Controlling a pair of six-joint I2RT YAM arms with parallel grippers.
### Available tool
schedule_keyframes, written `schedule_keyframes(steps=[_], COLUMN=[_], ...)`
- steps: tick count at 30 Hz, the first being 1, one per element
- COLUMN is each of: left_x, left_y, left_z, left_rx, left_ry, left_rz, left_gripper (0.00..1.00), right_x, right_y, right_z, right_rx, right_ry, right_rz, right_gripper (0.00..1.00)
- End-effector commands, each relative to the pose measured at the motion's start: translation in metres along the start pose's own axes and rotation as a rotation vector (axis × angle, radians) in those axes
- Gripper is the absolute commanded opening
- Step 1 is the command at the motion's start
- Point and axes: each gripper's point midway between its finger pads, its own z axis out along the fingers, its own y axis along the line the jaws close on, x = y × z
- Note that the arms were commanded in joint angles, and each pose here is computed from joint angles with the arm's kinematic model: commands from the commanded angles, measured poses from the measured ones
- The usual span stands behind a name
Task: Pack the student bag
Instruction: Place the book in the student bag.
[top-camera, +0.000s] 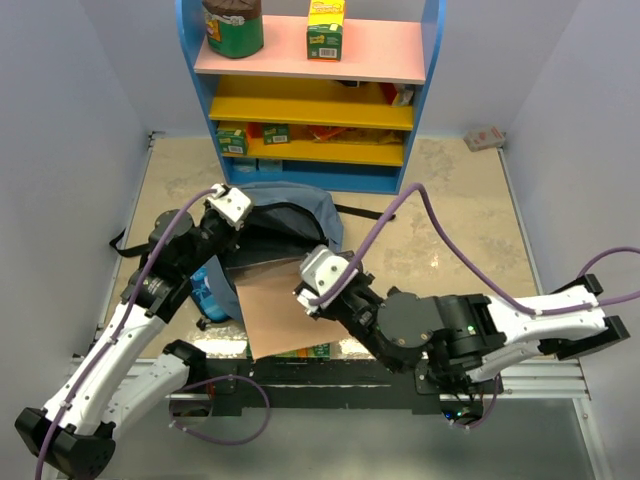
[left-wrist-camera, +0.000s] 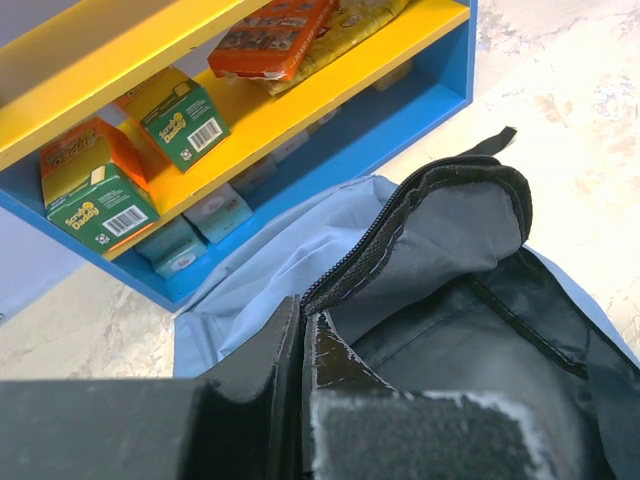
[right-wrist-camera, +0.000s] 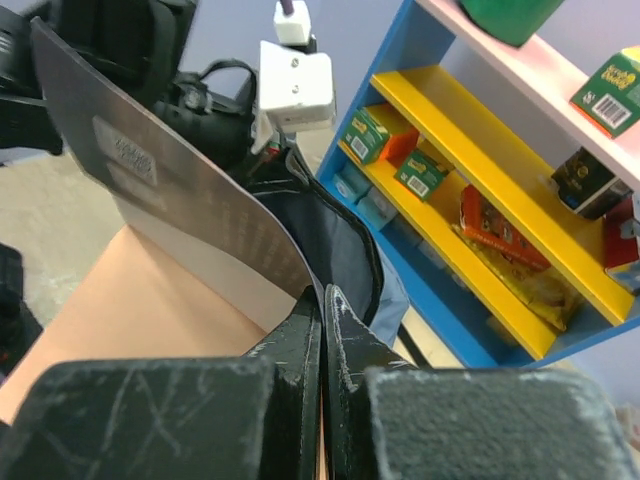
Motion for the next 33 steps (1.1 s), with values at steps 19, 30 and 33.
schedule_keyframes(steps=[19,30,33], left_x=[-0.053,-0.051,-0.052], left_y=[0.010,0.004,0.003], left_z=[-0.008,-0.009,-0.009], left_rx=[-0.020,0.008,0.014], left_ry=[-0.176,-0.172,-0.173], left_rz=[0.003,0.006,0.005], left_gripper=[0.06,0.05,0.06], right_x=[0.137,0.249,0.277], right_y=[0.030,0.094,0.116], right_z=[0.128,0.142,0.136], right_rx=[-0.026,-0.121,-0.192], right_ry=[0.140,0.392,0.495], right_rz=[0.057,-0.048,-0.037], right_gripper=[0.00,0.10,0.49])
